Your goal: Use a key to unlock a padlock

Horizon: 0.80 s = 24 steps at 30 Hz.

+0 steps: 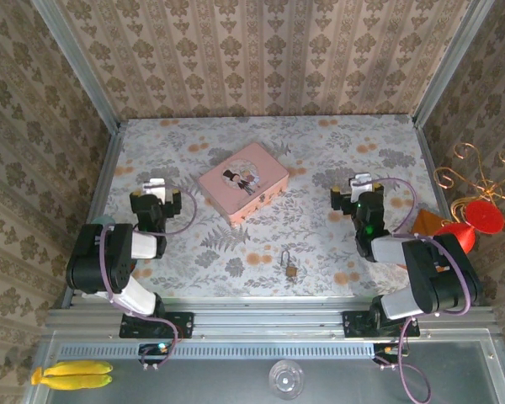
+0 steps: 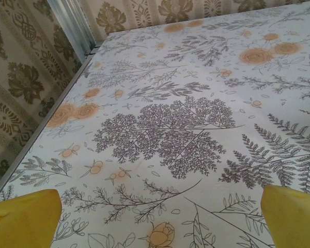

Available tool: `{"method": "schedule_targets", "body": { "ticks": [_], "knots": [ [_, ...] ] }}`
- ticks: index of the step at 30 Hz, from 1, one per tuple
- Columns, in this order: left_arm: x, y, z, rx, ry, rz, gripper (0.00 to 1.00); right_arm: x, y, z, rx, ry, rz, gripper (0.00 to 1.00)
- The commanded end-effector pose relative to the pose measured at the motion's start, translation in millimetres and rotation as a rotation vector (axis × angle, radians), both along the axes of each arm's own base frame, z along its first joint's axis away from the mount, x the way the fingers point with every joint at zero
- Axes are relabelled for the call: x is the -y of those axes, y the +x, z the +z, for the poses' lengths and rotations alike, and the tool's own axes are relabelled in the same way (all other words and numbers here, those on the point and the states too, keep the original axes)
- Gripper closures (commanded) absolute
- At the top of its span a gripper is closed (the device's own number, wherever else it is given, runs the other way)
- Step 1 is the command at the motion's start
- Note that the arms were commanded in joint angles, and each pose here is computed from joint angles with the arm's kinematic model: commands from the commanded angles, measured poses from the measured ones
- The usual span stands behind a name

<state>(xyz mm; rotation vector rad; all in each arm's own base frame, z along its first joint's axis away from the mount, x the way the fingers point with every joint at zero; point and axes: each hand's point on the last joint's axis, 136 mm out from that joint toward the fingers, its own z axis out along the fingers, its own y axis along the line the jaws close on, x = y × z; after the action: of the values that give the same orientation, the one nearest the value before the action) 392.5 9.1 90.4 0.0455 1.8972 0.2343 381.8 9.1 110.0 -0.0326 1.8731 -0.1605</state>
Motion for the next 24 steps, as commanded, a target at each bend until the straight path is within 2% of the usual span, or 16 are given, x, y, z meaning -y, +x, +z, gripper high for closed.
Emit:
{"method": "schedule_targets", "body": {
  "ticks": [1,6,10,24],
  "knots": [
    [-4,3,9,0.030,-0.027,0.031,0.00,-2,2,1,0.037,0.059,0.035,0.00],
    [-6,4,10,0.033,-0.033,0.040,0.00,-1,6,-8,0.014,0.068,0.036,0.00],
    [-6,3,9,0.031,-0.033,0.039,0.00,23,15,-10,-0.016,0.087,-0.106,0.00],
    [-6,3,9,0.030,-0.033,0.038,0.00,26,15,-11,-0.022,0.108,-0.109,0.00]
  ]
}}
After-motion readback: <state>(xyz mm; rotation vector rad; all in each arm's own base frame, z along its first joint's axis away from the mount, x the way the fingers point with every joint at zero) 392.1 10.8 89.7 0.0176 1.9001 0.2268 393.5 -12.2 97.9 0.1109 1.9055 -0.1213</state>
